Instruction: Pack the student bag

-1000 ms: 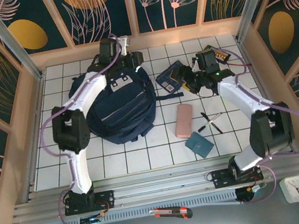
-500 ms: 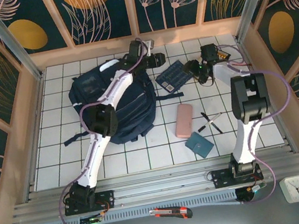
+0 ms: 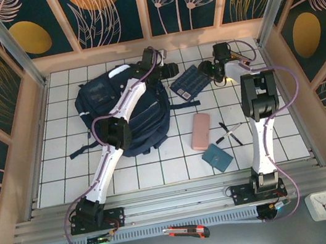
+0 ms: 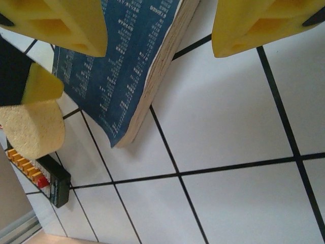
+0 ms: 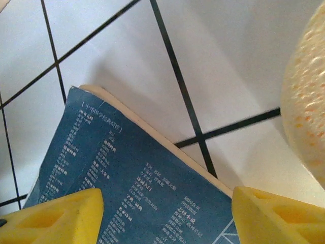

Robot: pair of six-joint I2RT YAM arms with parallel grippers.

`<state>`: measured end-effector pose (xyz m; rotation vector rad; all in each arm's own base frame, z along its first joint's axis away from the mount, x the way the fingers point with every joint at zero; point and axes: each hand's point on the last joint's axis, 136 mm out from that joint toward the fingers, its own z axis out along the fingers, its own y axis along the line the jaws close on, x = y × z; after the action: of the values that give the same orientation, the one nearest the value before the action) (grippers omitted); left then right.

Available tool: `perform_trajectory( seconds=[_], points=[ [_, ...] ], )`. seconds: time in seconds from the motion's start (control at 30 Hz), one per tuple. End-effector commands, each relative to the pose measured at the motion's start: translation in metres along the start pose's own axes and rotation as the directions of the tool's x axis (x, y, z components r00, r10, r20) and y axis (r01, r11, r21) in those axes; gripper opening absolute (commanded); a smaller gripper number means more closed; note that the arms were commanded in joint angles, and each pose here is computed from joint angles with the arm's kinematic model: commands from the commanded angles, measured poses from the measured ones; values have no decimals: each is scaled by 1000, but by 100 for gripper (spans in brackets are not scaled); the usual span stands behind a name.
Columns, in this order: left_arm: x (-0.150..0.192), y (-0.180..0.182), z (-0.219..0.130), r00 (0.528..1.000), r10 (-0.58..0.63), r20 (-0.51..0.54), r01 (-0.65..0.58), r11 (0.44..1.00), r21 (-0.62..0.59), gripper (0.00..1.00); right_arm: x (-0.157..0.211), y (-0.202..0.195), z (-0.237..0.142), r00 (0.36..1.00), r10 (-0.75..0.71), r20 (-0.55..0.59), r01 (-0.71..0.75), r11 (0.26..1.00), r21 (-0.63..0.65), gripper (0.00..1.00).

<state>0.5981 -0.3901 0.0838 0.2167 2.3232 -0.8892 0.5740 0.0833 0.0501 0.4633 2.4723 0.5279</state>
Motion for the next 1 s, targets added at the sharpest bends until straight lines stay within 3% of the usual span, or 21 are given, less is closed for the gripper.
perform_trajectory(
  seconds=[0.0, 0.37, 0.53, 0.97],
  points=[
    [22, 14, 8, 997, -31, -64, 29, 999, -32, 57, -6, -10, 6, 998, -62, 3, 62, 996, 57, 69],
    [44, 17, 16, 991, -47, -123, 43, 998, -35, 56, -2, -13, 22, 989, -139, -58, 141, 990, 21, 69],
    [50, 16, 21, 990, -51, -135, 48, 999, -23, 56, 16, -3, 22, 980, -148, -132, 140, 988, -63, 68],
    [66, 17, 32, 983, -64, -171, 67, 998, 11, 49, 57, 52, -38, 976, -132, -175, 50, 912, -407, 56]
  ],
)
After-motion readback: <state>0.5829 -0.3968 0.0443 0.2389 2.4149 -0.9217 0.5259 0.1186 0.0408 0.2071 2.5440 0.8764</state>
